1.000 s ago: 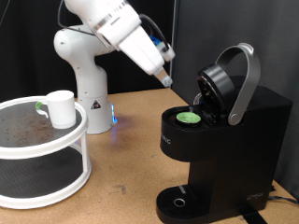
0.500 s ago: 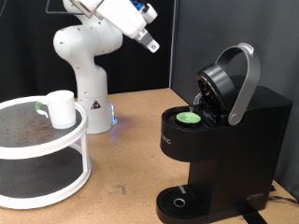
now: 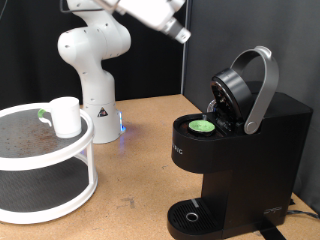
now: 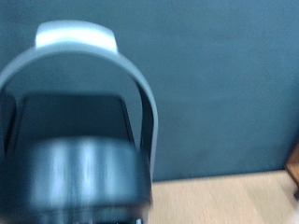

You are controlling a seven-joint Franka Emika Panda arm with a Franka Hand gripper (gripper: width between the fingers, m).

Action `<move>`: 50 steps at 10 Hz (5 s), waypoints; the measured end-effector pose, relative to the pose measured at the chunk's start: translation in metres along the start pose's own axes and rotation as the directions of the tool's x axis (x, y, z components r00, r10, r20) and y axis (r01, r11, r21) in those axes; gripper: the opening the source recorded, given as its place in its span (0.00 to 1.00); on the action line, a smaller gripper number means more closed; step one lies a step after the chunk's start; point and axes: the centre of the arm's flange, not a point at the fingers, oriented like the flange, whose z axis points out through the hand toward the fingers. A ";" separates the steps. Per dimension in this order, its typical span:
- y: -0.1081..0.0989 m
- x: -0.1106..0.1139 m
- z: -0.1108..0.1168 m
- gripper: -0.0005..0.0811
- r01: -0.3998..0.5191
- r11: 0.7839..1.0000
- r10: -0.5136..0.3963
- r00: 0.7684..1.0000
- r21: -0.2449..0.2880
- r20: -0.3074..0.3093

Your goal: Make a cup of coffee with the keurig machine

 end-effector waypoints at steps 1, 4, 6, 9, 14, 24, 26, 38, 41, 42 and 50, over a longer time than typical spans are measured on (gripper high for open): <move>-0.010 0.010 0.006 0.99 0.014 1.000 -0.014 1.000 0.025 0.010; -0.038 0.032 0.036 0.99 0.021 0.998 -0.025 0.998 0.060 0.065; -0.040 0.036 0.043 0.99 0.015 0.999 -0.018 0.997 0.044 0.076; -0.049 0.043 0.050 0.99 -0.024 0.993 0.023 1.000 0.112 0.003; -0.096 0.072 0.100 0.99 0.014 0.992 -0.017 1.000 0.126 0.021; -0.136 0.077 0.185 0.88 0.024 0.997 -0.034 0.991 0.080 0.126; -0.133 0.073 0.189 0.49 0.022 0.997 -0.033 0.989 0.078 0.143; -0.088 0.051 0.156 0.01 -0.002 0.997 -0.012 0.982 0.072 0.187; -0.075 0.048 0.138 0.01 -0.016 0.998 0.004 0.979 0.056 0.202; -0.072 0.048 0.133 0.01 -0.015 0.999 0.005 0.977 0.043 0.212; -0.013 0.007 0.075 0.01 0.068 0.995 -0.042 0.947 -0.072 0.319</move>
